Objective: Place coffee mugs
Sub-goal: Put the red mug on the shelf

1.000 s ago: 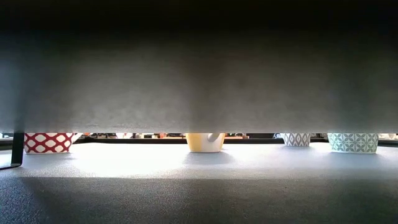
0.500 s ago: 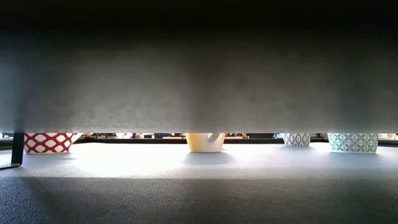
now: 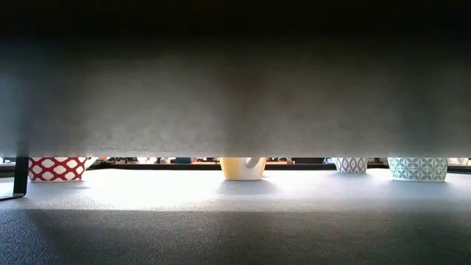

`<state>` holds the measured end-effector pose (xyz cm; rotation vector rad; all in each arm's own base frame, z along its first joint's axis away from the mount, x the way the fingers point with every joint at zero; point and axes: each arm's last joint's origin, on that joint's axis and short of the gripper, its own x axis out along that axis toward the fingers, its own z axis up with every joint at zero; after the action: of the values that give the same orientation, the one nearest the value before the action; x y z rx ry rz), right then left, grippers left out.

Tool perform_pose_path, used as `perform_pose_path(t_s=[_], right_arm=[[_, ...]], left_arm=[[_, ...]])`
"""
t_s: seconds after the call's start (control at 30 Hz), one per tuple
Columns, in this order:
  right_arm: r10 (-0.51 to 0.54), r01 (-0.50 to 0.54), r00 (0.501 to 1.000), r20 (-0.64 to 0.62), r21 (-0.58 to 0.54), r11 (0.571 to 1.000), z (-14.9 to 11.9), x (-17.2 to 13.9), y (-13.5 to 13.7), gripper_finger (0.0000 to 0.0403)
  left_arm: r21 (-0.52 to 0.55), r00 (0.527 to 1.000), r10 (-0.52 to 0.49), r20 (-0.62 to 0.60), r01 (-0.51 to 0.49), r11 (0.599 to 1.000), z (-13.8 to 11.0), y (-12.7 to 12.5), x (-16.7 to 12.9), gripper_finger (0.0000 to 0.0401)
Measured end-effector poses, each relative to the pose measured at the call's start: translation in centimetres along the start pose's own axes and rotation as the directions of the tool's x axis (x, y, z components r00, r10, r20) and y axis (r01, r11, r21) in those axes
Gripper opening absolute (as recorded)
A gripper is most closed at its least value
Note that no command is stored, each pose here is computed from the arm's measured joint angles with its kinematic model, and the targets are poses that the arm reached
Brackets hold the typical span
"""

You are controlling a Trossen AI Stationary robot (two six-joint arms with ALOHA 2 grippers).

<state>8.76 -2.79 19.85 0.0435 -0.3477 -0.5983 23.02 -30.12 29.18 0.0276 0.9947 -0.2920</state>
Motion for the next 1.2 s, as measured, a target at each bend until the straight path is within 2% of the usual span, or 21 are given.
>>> perform_pose_path(t_s=[0.4, 0.6, 1.2], right_arm=[[0.000, 0.000, 1.000, 0.000, 0.000, 1.000, 0.0, 0.0, 0.0, 0.0068], [0.000, 0.000, 1.000, 0.000, 0.000, 1.000, 0.0, 0.0, 0.0, 0.0068], [0.000, 0.000, 1.000, 0.000, 0.000, 1.000, 0.0, 0.0, 0.0, 0.0068]], left_arm=[[-0.020, 0.997, -0.015, -0.071, 0.014, 1.000, -0.2, -0.1, 2.1, 0.0009], [-0.048, 0.993, -0.047, -0.107, 0.042, 0.998, -0.3, -0.1, 2.1, 0.0011], [-0.099, 0.988, -0.035, -0.149, 0.020, 0.995, -0.3, 0.5, 2.2, 0.0014]])
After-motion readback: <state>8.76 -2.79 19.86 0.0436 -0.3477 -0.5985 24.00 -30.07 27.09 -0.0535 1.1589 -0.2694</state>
